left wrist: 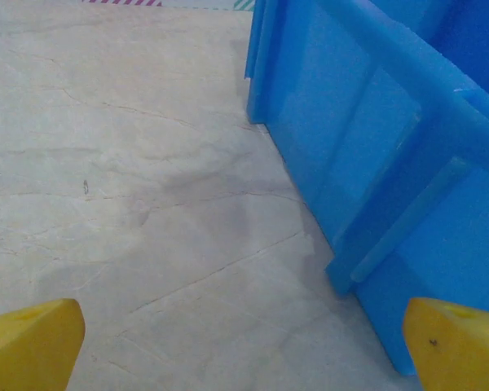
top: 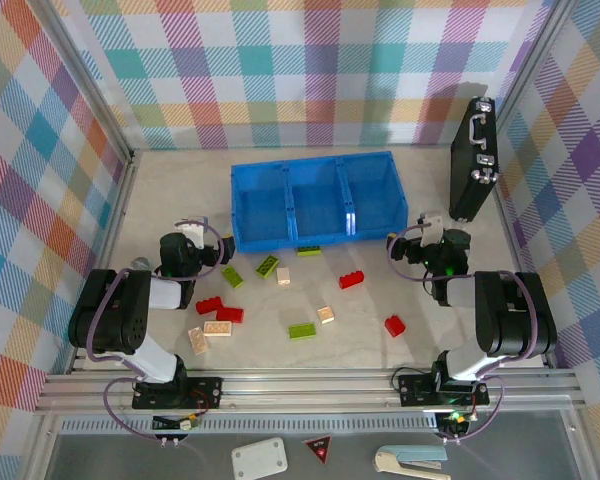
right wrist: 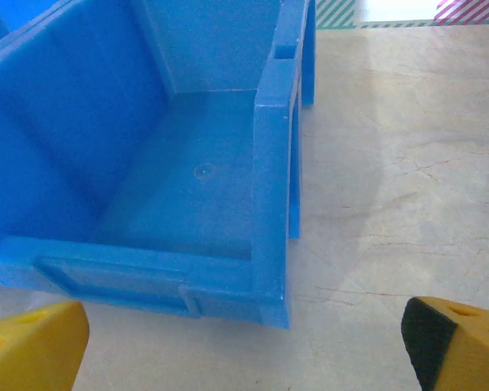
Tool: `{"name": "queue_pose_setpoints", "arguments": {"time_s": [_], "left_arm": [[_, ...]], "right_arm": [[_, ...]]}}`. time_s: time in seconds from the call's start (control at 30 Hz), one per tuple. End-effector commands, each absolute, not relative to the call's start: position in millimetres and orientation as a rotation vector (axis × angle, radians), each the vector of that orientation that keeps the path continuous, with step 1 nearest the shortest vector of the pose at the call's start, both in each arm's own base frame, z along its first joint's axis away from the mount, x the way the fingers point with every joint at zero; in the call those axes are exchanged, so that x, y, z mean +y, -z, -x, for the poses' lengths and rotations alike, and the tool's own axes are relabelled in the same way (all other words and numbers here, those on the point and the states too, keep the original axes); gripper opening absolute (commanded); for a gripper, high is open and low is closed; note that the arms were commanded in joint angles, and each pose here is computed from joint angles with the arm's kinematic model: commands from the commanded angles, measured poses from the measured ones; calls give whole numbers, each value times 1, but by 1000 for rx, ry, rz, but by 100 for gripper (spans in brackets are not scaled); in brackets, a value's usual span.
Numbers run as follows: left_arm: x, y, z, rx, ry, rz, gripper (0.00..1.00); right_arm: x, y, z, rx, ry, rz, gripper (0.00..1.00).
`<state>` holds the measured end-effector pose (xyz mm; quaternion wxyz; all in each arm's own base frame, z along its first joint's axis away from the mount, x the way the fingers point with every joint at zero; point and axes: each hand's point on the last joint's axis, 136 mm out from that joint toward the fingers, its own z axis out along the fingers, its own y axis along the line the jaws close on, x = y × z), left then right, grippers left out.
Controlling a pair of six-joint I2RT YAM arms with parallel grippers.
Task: Sort the legos into containers by color
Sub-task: Move the container to the top-center of the table.
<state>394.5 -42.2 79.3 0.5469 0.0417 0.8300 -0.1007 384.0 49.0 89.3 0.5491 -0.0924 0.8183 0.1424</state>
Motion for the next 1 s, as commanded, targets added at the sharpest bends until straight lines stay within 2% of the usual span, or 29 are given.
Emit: {"name": "queue_pose_setpoints", "arguments": {"time_s": [0.0, 0.97], "left_arm": [[-45, -85, -393, 1938, 249, -134, 100], [-33, -84, -397, 1951, 209, -59, 100]], "right_arm": [[53, -98, -386, 1899, -351, 246, 99], [37, -94, -393, 1931, -288, 146, 99]]}}
